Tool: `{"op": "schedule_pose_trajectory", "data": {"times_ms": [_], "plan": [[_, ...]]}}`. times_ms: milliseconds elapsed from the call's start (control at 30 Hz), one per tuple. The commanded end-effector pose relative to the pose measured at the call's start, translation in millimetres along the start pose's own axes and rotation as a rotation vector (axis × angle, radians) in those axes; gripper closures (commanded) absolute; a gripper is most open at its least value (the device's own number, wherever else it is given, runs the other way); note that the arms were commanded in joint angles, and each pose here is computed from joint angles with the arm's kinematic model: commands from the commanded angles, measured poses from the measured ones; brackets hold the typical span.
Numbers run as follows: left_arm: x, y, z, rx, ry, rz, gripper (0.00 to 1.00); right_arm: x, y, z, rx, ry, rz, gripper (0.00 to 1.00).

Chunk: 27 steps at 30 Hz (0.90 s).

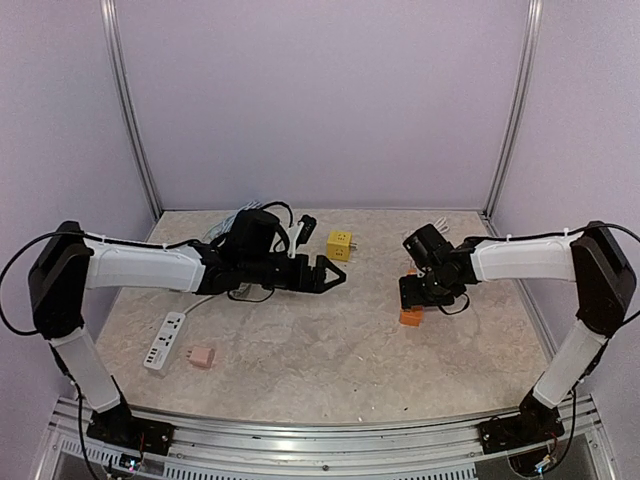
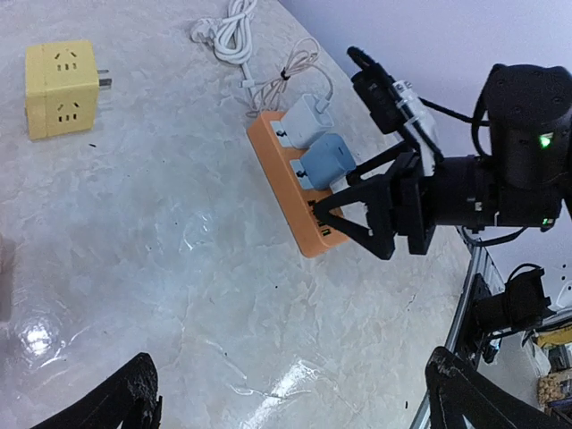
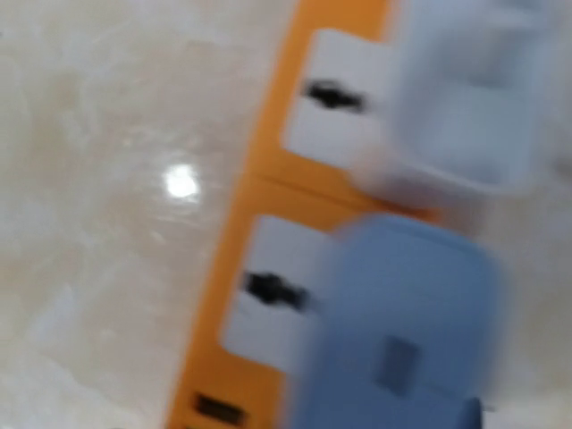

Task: Insert the plug
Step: Move the socket to the center of the board.

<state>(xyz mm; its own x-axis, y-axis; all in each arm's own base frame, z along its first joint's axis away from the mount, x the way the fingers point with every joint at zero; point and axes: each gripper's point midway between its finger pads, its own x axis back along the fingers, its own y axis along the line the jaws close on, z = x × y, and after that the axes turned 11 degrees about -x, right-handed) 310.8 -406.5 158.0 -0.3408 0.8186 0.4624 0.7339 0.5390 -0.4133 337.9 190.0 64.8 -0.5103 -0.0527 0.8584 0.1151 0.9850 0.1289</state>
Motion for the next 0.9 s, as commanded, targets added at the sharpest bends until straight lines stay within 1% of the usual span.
{"op": "schedule_pose_trajectory", "data": {"times_ms": [0,200,367,567,667,867], "plan": [[37,13,8,0.006,0.005,-0.159,0.01,-12,20,-4,-0.006,-0.030,0.002,0.25],[78,5,0,0.006,-0.045,-0.216,0.01,-36,18,11,-0.007,0.001,0.059,0.25],[106,-2,-9,-0.006,-0.099,-0.235,0.01,-41,4,17,-0.015,-0.011,0.130,0.28],[119,-7,-17,-0.018,-0.141,-0.233,0.01,-30,-9,7,-0.017,-0.069,0.184,0.38],[121,-10,-22,-0.024,-0.152,-0.226,0.01,-29,-14,4,-0.009,-0.070,0.207,0.47],[122,-14,-28,-0.034,-0.166,-0.212,0.01,-32,-27,3,-0.018,-0.053,0.217,0.51]]}}
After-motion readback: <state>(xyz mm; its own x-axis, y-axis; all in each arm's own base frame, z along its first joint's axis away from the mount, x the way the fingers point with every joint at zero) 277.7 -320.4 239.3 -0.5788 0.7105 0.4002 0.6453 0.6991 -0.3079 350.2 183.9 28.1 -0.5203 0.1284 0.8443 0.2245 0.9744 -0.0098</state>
